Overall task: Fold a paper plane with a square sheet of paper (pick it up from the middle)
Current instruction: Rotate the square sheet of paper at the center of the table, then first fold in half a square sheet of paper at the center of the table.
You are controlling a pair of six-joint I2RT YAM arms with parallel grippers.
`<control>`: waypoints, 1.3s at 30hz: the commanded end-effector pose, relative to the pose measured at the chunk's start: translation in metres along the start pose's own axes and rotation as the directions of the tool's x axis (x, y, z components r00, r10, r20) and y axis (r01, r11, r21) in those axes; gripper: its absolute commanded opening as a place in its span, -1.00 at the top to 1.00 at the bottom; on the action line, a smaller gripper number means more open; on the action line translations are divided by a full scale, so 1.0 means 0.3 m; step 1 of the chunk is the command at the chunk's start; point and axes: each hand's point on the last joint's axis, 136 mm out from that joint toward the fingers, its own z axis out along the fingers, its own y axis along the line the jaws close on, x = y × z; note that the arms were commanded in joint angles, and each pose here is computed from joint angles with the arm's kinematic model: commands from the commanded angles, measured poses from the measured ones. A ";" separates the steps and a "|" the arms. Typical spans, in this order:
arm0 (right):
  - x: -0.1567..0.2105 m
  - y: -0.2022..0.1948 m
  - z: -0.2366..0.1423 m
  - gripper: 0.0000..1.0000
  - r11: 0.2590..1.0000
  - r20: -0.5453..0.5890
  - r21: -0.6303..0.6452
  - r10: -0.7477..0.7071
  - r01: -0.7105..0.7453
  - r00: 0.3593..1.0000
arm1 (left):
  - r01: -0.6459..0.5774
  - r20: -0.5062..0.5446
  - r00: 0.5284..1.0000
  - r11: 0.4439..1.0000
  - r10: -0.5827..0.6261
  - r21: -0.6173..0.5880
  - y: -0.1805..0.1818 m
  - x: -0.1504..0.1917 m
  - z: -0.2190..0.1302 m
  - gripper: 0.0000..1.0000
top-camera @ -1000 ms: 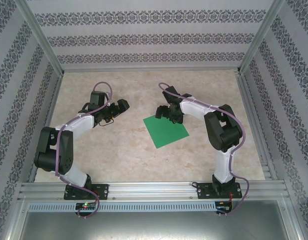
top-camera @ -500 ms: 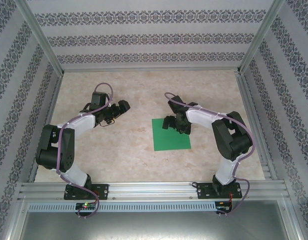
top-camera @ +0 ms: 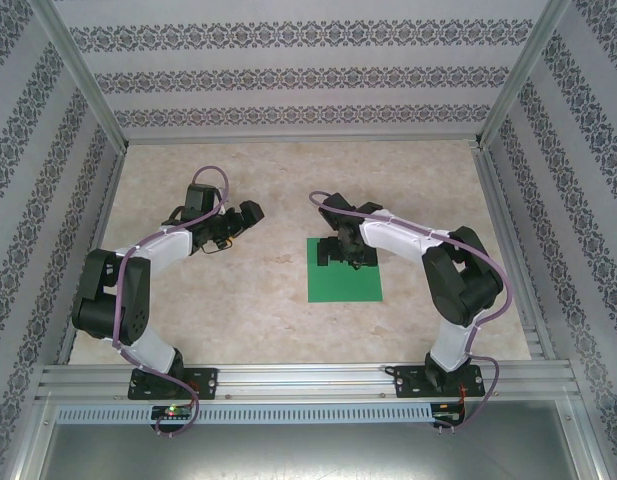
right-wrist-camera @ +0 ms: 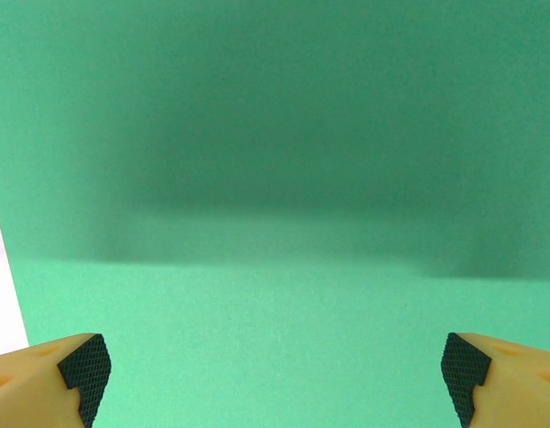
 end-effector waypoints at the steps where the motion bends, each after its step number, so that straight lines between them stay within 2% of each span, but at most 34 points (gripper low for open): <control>1: 0.011 0.001 0.014 -0.95 0.999 -0.021 0.036 -0.033 0.034 0.999 | -0.024 0.008 1.000 0.999 0.024 0.032 -0.036 0.000 -0.013 -1.00; 9: 0.038 0.020 0.066 -0.89 1.000 -0.080 0.015 -0.021 0.022 0.997 | -0.018 -0.006 1.000 0.999 0.018 0.028 -0.029 0.007 -0.002 -1.00; 19: 0.084 -0.017 0.133 -0.83 0.997 -0.142 0.075 -0.009 0.020 0.990 | -0.013 -0.014 1.000 1.000 0.014 0.022 -0.021 0.012 0.004 -1.00; 33: 0.087 -0.020 0.151 -0.69 0.998 -0.140 0.070 0.008 0.002 0.990 | -0.010 -0.023 1.000 1.000 0.011 0.026 -0.028 0.022 0.001 -1.00; 37: 0.070 -0.009 0.135 -0.56 0.999 -0.120 0.042 0.017 -0.012 0.993 | -0.006 -0.032 0.999 1.000 0.007 0.031 -0.031 0.032 0.005 -1.00; 39: 0.061 0.003 0.128 -0.42 1.000 -0.110 0.015 0.023 -0.022 0.994 | -0.003 -0.039 0.999 0.999 0.004 0.039 -0.038 0.038 0.008 -1.00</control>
